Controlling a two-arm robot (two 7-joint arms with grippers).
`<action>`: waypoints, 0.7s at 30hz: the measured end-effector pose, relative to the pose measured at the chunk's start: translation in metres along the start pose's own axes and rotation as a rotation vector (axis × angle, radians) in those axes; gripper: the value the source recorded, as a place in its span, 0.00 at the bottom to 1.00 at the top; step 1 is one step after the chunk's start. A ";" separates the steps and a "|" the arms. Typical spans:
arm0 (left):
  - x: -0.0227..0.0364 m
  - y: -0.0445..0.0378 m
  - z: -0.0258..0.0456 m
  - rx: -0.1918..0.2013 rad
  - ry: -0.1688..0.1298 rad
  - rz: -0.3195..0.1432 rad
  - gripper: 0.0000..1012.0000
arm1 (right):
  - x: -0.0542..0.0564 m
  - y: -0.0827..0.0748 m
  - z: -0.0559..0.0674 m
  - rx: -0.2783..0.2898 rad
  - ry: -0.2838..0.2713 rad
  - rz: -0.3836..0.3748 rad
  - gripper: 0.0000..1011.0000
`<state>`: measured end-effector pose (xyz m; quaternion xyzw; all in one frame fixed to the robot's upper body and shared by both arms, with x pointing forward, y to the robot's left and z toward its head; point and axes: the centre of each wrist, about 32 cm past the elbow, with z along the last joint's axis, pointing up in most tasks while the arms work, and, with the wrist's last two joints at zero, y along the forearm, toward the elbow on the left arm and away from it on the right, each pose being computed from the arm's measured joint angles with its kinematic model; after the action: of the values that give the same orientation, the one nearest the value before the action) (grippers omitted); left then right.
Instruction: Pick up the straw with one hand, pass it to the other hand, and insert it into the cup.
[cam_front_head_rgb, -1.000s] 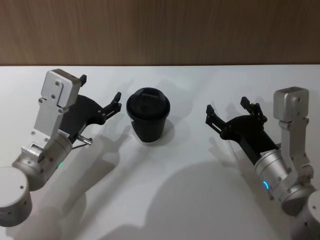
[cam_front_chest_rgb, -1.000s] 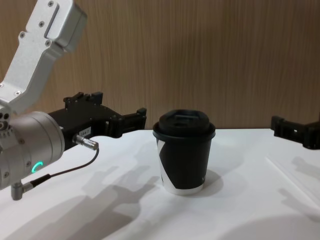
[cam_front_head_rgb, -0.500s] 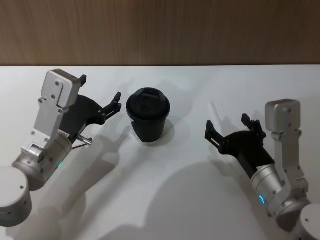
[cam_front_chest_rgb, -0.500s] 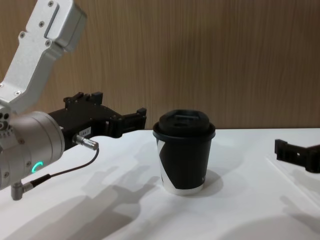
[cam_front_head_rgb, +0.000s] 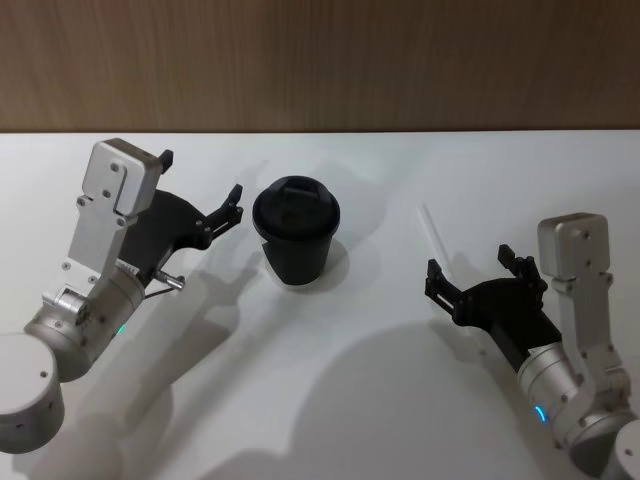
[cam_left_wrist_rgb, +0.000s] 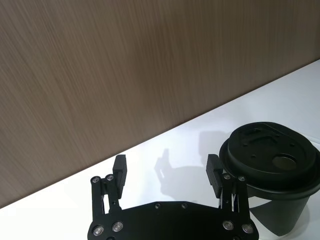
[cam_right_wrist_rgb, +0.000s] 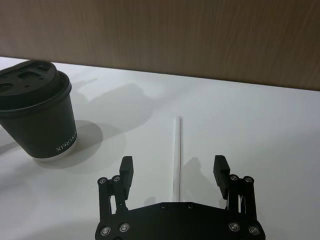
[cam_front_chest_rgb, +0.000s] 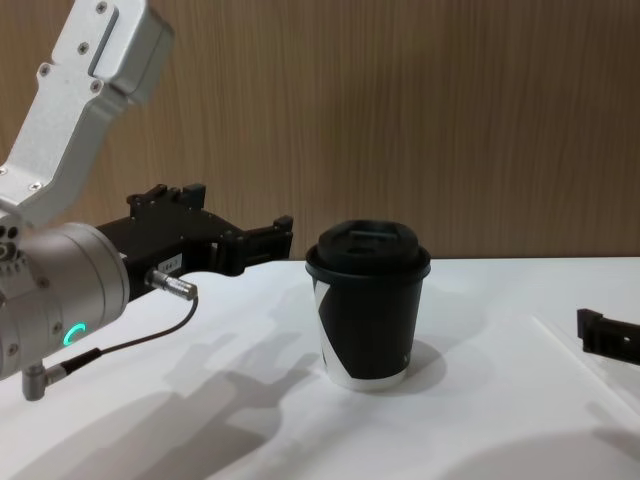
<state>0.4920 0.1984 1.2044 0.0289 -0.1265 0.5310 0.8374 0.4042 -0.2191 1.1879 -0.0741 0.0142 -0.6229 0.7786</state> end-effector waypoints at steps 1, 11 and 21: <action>0.0000 0.0000 0.0000 0.000 0.000 0.000 0.99 | 0.002 0.000 0.000 -0.002 -0.004 0.001 0.99; 0.0000 0.0000 0.0000 0.000 0.000 0.000 0.99 | 0.014 0.002 -0.005 -0.022 -0.020 0.023 0.99; 0.0000 0.0000 0.0000 0.000 0.000 0.000 0.99 | 0.023 0.006 -0.009 -0.040 -0.005 0.045 0.99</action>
<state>0.4920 0.1984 1.2044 0.0289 -0.1264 0.5311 0.8373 0.4142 -0.2412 1.1794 -0.0911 0.0263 -0.6048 0.7907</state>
